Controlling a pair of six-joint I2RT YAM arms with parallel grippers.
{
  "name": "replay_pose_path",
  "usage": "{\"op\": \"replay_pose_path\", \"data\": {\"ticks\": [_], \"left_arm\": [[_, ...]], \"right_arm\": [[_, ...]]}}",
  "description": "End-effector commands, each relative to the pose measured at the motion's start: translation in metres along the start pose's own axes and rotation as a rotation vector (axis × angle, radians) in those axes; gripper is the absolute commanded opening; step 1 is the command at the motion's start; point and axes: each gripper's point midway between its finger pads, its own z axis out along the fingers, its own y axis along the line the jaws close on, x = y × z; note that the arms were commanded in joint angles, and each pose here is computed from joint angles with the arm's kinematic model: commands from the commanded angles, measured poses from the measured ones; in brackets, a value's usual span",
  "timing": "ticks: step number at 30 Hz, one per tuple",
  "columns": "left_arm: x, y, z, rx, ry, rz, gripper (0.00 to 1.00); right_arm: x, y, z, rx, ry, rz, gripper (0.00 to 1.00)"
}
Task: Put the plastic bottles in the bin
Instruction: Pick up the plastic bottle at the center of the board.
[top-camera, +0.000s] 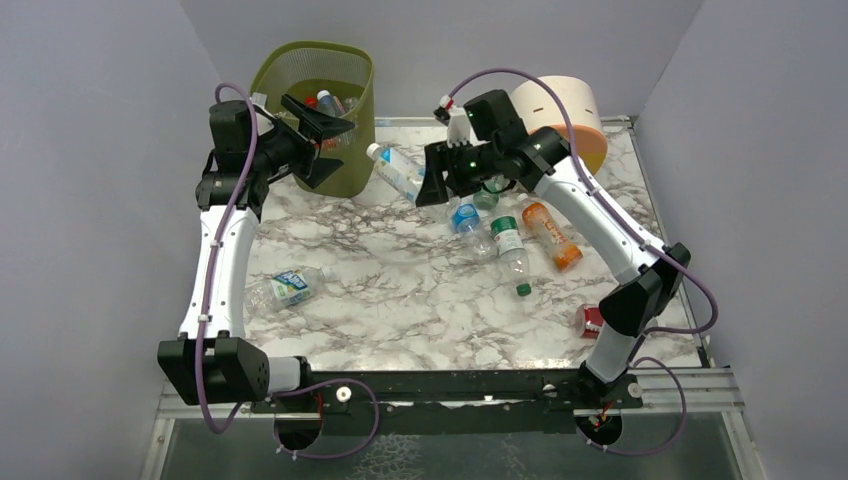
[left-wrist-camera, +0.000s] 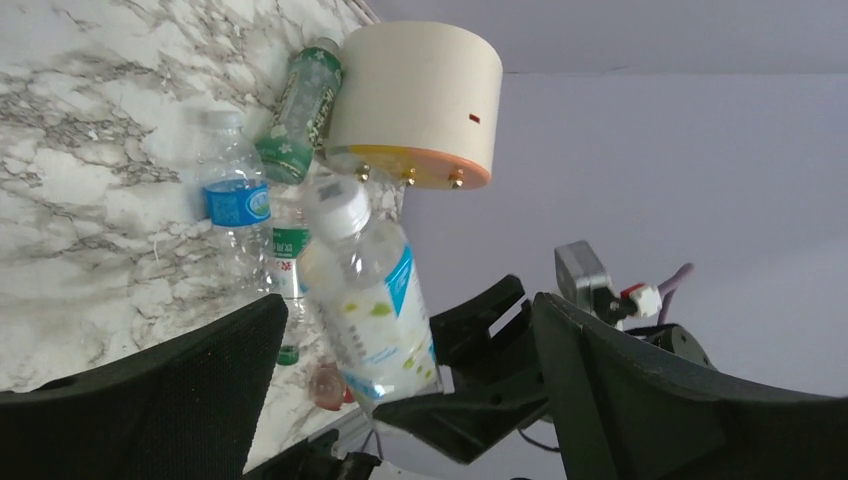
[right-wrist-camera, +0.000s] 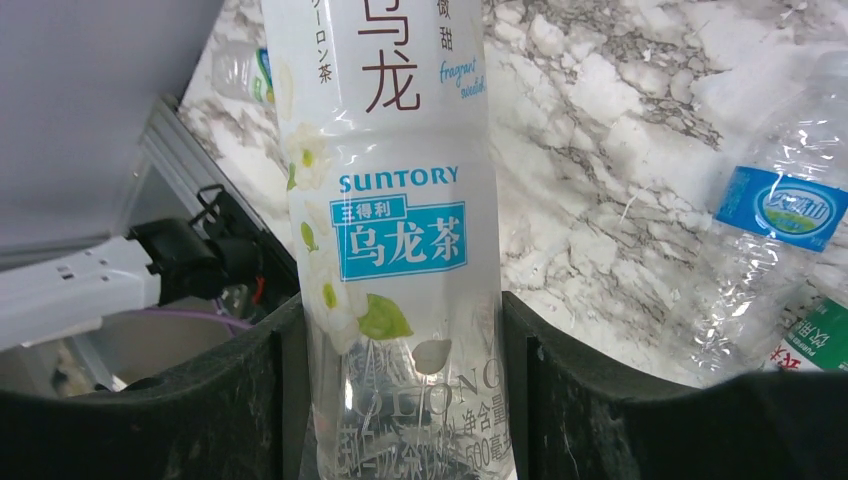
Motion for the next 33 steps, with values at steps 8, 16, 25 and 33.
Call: {"op": "replay_pose_path", "data": {"ticks": [8, 16, 25, 33], "left_arm": [[0.024, -0.035, -0.003, 0.101, -0.029, -0.045, 0.99], [0.048, -0.028, 0.013, 0.068, -0.010, -0.030, 0.99], [0.047, -0.020, 0.024, 0.042, -0.012, -0.016, 0.99], [0.049, -0.028, 0.037, 0.042, 0.000, 0.005, 0.95]], "right_arm": [[-0.033, 0.025, -0.017, -0.169, -0.053, 0.080, 0.58], [-0.050, 0.046, -0.028, -0.257, -0.099, 0.088, 0.60], [-0.053, 0.060, -0.032, -0.340, -0.111, 0.102, 0.61], [-0.047, 0.065, -0.033, -0.381, -0.099, 0.117, 0.61]]}}
